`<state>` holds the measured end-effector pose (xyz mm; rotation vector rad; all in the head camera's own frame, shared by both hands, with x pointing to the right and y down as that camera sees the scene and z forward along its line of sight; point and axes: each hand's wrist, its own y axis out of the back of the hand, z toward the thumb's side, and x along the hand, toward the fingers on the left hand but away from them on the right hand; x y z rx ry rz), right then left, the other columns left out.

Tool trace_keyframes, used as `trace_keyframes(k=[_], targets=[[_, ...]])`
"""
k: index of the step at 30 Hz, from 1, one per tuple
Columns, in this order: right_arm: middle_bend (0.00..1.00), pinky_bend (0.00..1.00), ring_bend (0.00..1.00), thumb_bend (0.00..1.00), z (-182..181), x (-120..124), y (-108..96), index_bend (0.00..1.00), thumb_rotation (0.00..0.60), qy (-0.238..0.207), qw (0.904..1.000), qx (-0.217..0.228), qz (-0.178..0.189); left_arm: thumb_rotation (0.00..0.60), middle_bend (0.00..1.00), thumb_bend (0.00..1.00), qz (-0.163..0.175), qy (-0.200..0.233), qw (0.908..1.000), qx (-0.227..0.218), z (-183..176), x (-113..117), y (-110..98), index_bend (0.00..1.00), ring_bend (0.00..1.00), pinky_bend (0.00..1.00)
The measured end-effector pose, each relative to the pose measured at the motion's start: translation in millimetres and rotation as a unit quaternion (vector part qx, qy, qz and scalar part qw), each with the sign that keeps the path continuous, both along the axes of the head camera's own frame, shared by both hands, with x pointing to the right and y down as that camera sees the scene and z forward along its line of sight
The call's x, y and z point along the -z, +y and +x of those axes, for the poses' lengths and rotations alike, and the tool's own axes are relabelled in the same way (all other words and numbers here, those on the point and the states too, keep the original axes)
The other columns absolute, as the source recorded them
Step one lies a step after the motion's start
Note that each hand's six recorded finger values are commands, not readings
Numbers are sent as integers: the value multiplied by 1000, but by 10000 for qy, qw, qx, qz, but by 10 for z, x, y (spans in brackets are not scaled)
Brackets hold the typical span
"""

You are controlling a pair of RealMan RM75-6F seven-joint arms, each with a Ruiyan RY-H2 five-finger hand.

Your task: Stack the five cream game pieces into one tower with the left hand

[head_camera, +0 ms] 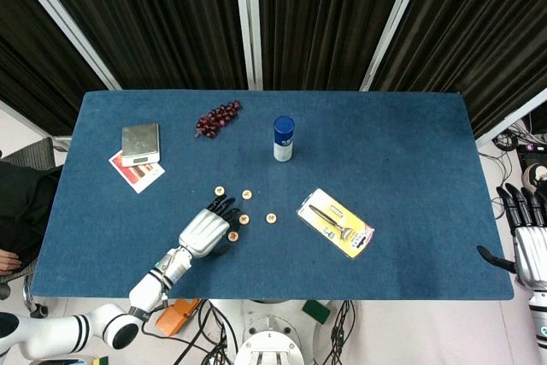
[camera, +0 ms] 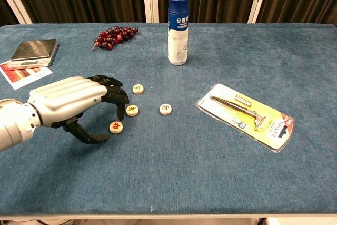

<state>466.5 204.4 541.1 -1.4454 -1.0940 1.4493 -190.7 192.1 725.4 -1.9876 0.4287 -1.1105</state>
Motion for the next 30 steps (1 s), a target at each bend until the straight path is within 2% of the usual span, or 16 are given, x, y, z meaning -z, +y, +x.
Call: trace_keyframes(k=[4,14,24,30], targets=[[98,60,0,175,25,-7,-7,0,600,12,10000,-28,-14,600,149,316,15,-19,10000,20,7,-22,-1,423,0,12],[99,60,0,175,27,-18,-11,0,600,6,10000,-25,-33,600,137,330,54,-113,9999,18,-11,-62,4,436,0,12],[98,60,0,175,38,-15,-8,0,600,13,10000,-52,-32,600,137,388,53,75,9999,143,34,-70,0,510,0,12],[98,60,0,174,41,-1,-7,0,600,21,10000,-54,-13,600,137,390,156,209,9991,345,33,1,-125,513,0,12]])
